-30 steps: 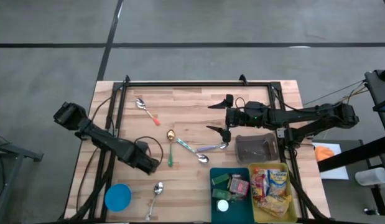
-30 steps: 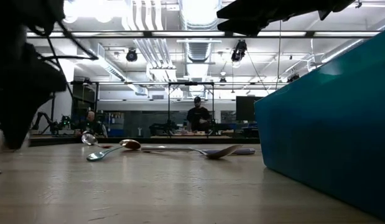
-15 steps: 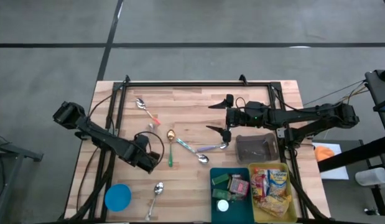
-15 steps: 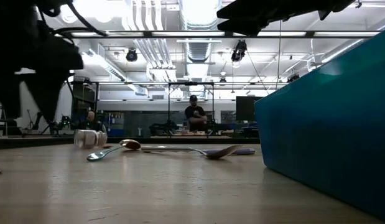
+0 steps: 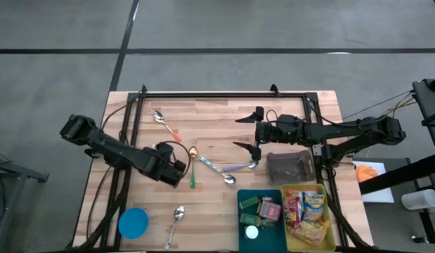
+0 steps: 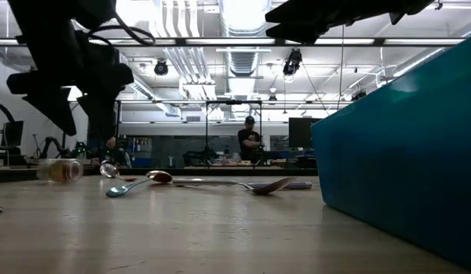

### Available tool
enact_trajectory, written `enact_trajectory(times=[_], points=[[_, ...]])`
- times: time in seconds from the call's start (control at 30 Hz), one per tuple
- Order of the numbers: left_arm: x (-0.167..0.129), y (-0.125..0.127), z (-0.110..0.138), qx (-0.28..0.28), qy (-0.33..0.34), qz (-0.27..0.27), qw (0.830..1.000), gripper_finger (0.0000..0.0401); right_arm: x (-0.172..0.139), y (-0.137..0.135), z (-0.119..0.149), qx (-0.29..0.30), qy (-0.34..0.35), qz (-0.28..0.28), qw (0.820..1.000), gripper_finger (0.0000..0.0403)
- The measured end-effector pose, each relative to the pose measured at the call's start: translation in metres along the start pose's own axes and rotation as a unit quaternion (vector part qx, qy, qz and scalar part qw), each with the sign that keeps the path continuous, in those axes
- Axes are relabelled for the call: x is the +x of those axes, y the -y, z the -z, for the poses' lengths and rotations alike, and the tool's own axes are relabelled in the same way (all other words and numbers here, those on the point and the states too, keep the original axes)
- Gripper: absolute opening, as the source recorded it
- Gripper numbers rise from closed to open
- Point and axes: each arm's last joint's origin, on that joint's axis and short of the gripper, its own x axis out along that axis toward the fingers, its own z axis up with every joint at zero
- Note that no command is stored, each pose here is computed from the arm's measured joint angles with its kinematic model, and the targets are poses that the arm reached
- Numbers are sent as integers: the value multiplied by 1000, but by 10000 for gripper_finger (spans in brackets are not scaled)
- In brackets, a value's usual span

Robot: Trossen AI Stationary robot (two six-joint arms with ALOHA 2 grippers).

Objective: Pick & Place Food Item
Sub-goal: Put the brown seasoning bottle into the blue bin

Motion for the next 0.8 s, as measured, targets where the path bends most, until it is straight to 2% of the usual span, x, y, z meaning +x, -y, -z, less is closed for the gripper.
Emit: enact_trajectory(times=[0.33, 0.43, 0.53, 0.67, 0.8], points=[[13, -7, -12, 24, -19, -35, 999, 392, 0, 0, 0, 0, 0, 0, 1000, 385], [19, -5, -8, 34, -49, -12, 998, 392, 0, 0, 0, 0, 0, 0, 1000, 385], [21, -2, -4, 80, -79, 15, 994, 392, 0, 0, 0, 0, 0, 0, 1000, 385], [17, -3, -4, 125, -103, 20, 987, 392, 0, 0, 0, 0, 0, 0, 1000, 385], [7, -6, -5, 134, -112, 37, 984, 392, 0, 0, 0, 0, 0, 0, 1000, 385]])
